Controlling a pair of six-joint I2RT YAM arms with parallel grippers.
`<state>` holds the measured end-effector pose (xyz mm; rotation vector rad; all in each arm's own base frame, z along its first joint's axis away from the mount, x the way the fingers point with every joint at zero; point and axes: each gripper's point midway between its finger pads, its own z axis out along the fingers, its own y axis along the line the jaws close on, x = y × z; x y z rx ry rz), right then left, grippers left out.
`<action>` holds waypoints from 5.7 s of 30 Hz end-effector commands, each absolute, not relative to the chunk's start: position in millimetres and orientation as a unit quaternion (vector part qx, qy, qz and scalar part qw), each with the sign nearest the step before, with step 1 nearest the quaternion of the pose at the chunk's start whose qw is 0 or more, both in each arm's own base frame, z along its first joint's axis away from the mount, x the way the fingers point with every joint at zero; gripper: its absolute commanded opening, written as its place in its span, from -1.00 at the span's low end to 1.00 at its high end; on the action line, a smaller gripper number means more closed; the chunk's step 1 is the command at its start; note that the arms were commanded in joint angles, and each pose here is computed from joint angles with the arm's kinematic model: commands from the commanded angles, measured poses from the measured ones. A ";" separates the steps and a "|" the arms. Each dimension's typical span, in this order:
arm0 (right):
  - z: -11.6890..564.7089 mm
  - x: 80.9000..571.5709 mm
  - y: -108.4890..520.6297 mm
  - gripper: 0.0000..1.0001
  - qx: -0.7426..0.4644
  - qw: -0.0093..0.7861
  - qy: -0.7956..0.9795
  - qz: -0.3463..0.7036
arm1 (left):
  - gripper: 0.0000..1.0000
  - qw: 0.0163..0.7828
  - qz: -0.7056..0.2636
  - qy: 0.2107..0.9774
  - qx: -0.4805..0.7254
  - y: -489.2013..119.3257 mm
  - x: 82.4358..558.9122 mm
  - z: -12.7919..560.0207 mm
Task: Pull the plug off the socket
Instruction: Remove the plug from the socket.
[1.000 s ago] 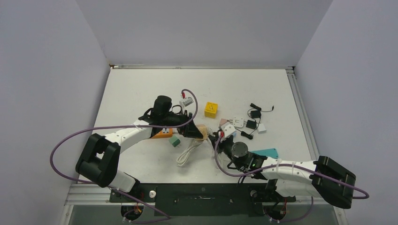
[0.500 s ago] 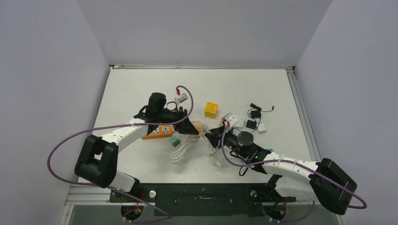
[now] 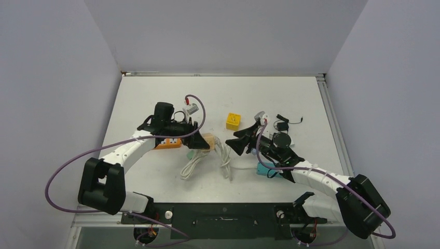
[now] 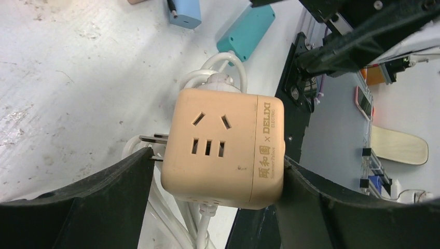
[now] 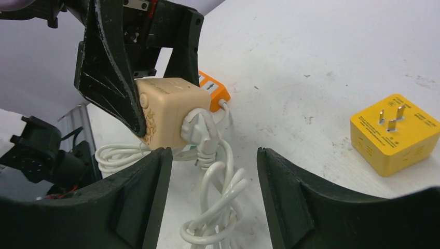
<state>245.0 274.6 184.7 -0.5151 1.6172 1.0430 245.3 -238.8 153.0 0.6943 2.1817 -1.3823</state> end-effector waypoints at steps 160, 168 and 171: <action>166.1 237.7 299.7 -0.68 -0.281 0.657 0.691 0.110 | -1.00 0.290 -0.551 0.708 0.334 -242.3 216.5 223.6; 166.8 256.7 279.7 -0.89 -0.257 0.630 0.702 0.211 | -1.00 0.298 -0.535 0.717 0.333 -236.0 220.1 222.5; 165.6 259.5 280.6 -0.89 -0.267 0.618 0.704 0.226 | -1.00 0.298 -0.536 0.717 0.333 -235.6 220.3 221.8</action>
